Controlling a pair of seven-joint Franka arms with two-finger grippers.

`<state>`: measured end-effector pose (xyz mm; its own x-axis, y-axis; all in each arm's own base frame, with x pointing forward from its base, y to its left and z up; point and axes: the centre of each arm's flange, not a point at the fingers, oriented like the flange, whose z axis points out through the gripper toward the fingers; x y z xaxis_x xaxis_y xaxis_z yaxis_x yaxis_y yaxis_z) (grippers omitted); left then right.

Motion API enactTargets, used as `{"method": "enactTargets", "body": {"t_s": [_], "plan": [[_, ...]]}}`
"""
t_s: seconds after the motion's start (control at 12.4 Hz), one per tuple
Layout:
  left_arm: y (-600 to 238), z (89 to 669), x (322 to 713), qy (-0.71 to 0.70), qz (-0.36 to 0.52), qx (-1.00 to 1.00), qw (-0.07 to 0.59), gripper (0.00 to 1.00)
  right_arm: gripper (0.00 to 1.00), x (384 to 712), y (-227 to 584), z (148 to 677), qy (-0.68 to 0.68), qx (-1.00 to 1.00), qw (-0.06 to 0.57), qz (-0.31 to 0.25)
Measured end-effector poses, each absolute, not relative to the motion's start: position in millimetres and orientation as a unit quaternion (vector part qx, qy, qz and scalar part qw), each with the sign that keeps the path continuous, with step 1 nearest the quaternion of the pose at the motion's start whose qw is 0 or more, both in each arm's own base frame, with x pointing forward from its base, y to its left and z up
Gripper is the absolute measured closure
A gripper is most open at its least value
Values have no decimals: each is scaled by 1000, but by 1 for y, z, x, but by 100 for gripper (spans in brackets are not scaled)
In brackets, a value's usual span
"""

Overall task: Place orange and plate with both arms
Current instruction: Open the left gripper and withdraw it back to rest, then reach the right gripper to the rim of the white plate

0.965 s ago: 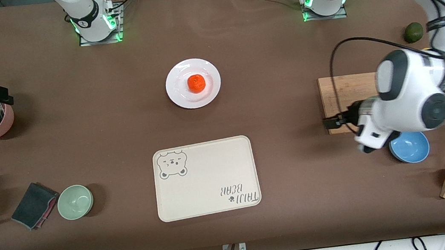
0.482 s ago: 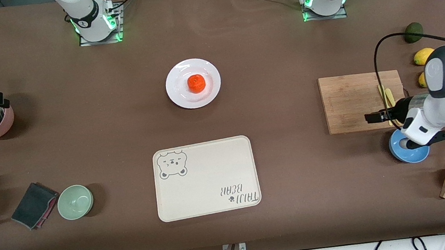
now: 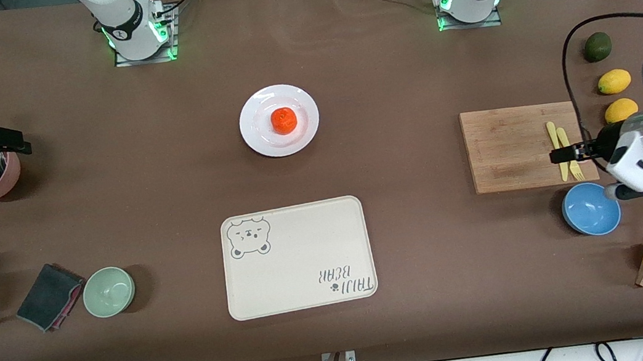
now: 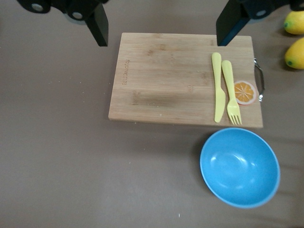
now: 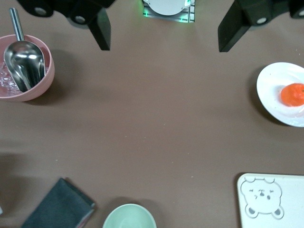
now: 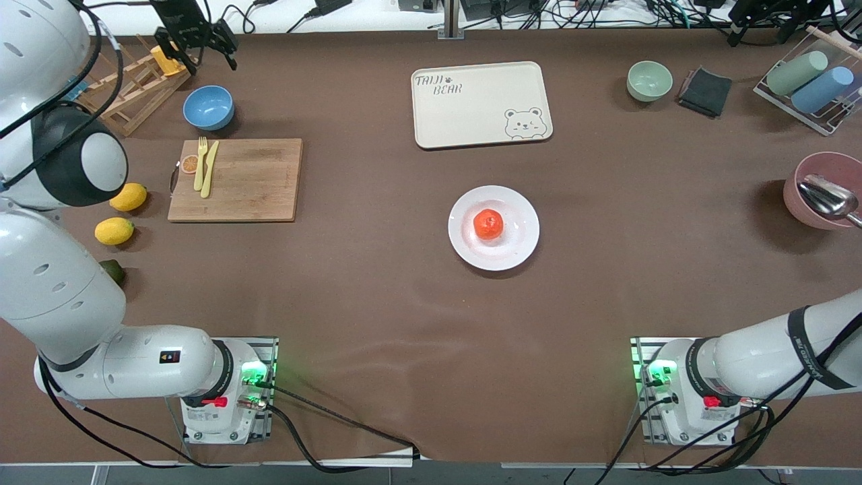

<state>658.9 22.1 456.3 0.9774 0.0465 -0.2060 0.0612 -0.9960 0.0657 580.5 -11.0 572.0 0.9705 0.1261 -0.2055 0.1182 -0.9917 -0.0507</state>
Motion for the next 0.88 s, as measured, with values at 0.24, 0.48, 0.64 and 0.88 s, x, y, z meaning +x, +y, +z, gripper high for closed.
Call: {"method": "enactTargets", "body": {"t_s": [0.24,0.48,0.64,0.88], "plan": [[16,539,633,5,-39,999,35,0,0,581,35,552,-92,-986,62,123],[20,573,592,3,-25,999,26,0,0,589,56,516,-92,-979,115,143],[31,570,577,-9,-31,999,24,0,0,596,66,486,-82,-974,157,142],[22,561,575,-32,-34,999,-4,0,0,591,84,425,-64,-962,226,141]]}}
